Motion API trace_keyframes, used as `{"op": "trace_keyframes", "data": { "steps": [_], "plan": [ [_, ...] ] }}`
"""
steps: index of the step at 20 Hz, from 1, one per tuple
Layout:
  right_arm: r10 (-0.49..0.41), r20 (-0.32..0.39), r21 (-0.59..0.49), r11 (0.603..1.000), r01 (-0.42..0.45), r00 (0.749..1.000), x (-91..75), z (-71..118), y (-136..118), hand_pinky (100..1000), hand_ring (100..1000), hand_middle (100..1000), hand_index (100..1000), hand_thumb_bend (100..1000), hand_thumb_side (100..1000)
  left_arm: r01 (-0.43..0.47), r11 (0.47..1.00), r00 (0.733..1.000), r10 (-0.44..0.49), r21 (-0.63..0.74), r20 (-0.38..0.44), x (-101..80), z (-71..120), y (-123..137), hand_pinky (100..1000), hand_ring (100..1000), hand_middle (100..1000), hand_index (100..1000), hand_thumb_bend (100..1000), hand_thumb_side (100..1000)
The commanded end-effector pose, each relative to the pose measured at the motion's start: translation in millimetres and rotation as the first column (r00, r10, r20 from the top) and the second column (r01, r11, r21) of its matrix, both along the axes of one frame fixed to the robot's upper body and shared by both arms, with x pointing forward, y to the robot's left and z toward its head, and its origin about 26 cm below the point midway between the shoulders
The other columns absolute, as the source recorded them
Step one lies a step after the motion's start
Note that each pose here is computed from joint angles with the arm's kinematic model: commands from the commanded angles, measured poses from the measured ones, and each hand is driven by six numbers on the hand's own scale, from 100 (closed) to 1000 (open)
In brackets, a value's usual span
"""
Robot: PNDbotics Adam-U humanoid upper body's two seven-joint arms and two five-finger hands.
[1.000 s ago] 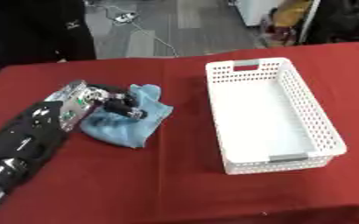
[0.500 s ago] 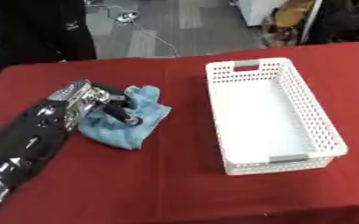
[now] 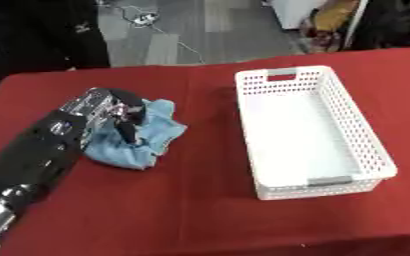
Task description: Pick up objects on the table and place them in the box.
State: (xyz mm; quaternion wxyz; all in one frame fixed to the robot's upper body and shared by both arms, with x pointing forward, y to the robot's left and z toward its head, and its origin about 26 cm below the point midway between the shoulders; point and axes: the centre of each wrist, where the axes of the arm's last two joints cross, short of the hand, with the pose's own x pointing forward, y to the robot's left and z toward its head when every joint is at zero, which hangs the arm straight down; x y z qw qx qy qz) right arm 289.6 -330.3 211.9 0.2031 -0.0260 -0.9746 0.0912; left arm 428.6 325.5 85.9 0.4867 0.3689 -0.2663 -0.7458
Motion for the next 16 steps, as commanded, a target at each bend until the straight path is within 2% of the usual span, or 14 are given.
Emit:
{"op": "trace_keyframes", "data": {
  "steps": [1, 2, 3, 4, 5, 6, 8, 9, 10, 11, 12, 13, 14, 16],
  "plan": [
    [0.0, 0.035, -0.016, 1.0, 0.0, 0.999, -1.7, 10.1, -0.4, 840, 866, 836, 945, 100, 1000, -0.014, 1.0, 0.998, 0.014, -0.004, 0.054, 4.2, 16.0, 6.7, 230, 148, 475, 438, 605, 143],
    [0.0, 0.035, -0.017, 1.0, 0.0, 0.999, -1.8, 10.0, -0.4, 840, 866, 836, 945, 100, 1000, -0.02, 1.0, 0.998, 0.02, -0.013, 0.057, 4.3, 15.9, 7.2, 237, 146, 436, 390, 471, 103],
    [0.0, 0.035, -0.017, 1.0, 0.0, 0.999, -1.8, 9.9, -0.4, 840, 866, 836, 945, 100, 1000, -0.025, 0.999, 0.998, 0.027, -0.026, 0.061, 4.5, 15.8, 7.6, 230, 137, 419, 366, 411, 100],
    [0.0, 0.035, -0.017, 1.0, 0.001, 0.999, -1.8, 9.8, -0.4, 840, 866, 836, 945, 100, 1000, -0.029, 0.999, 0.997, 0.032, -0.039, 0.068, 4.6, 16.1, 8.0, 158, 100, 365, 295, 273, 100],
    [0.0, 0.034, -0.017, 1.0, 0.001, 0.999, -1.8, 9.8, -0.4, 840, 866, 836, 945, 100, 1000, -0.032, 0.998, 0.996, 0.036, -0.051, 0.076, 4.7, 16.1, 8.4, 186, 108, 382, 319, 327, 100],
    [0.0, 0.035, -0.016, 1.0, 0.001, 0.999, -1.8, 9.8, -0.4, 840, 866, 836, 945, 100, 1000, -0.033, 0.998, 0.996, 0.038, -0.061, 0.085, 4.7, 16.2, 8.6, 100, 100, 302, 231, 203, 100],
    [-0.001, 0.035, -0.016, 1.0, 0.001, 0.999, -1.8, 9.7, -0.4, 840, 866, 836, 945, 100, 1000, -0.034, 0.996, 0.994, 0.042, -0.076, 0.104, 4.8, 16.4, 9.4, 100, 100, 230, 190, 171, 100],
    [-0.001, 0.034, -0.016, 1.0, 0.001, 0.999, -1.8, 9.7, -0.4, 840, 866, 836, 945, 100, 1000, -0.033, 0.996, 0.992, 0.042, -0.083, 0.118, 4.9, 17.1, 9.6, 100, 100, 237, 193, 176, 100],
    [-0.001, 0.034, -0.015, 1.0, 0.001, 0.999, -1.8, 9.6, -0.4, 840, 866, 836, 945, 100, 1000, -0.031, 0.996, 0.991, 0.042, -0.087, 0.131, 5.0, 17.6, 9.7, 100, 100, 162, 159, 117, 100],
    [-0.001, 0.034, -0.015, 1.0, 0.001, 0.999, -1.8, 9.6, -0.3, 840, 866, 836, 945, 100, 1000, -0.028, 0.995, 0.988, 0.041, -0.091, 0.146, 5.1, 18.4, 9.7, 100, 100, 154, 156, 119, 100],
    [0.0, 0.034, -0.016, 1.0, 0.001, 0.999, -1.8, 9.6, -0.2, 840, 866, 836, 945, 100, 1000, -0.023, 0.995, 0.986, 0.038, -0.092, 0.161, 5.1, 19.1, 9.5, 100, 100, 104, 130, 150, 100],
    [0.0, 0.034, -0.015, 1.0, 0.001, 0.999, -1.7, 9.6, -0.2, 840, 866, 836, 945, 100, 1000, -0.019, 0.996, 0.985, 0.034, -0.09, 0.168, 5.1, 19.2, 9.5, 100, 100, 100, 128, 156, 100],
    [0.0, 0.034, -0.015, 1.0, 0.001, 0.999, -1.7, 9.7, -0.2, 840, 866, 836, 945, 100, 1000, -0.017, 0.996, 0.985, 0.031, -0.086, 0.17, 5.0, 19.2, 9.7, 100, 100, 100, 118, 211, 100],
    [0.0, 0.034, -0.015, 1.0, 0.001, 0.999, -1.7, 9.7, -0.2, 840, 866, 836, 945, 100, 1000, -0.013, 0.997, 0.986, 0.025, -0.072, 0.164, 5.2, 20.1, 9.8, 100, 100, 100, 115, 220, 100]
  ]
}}
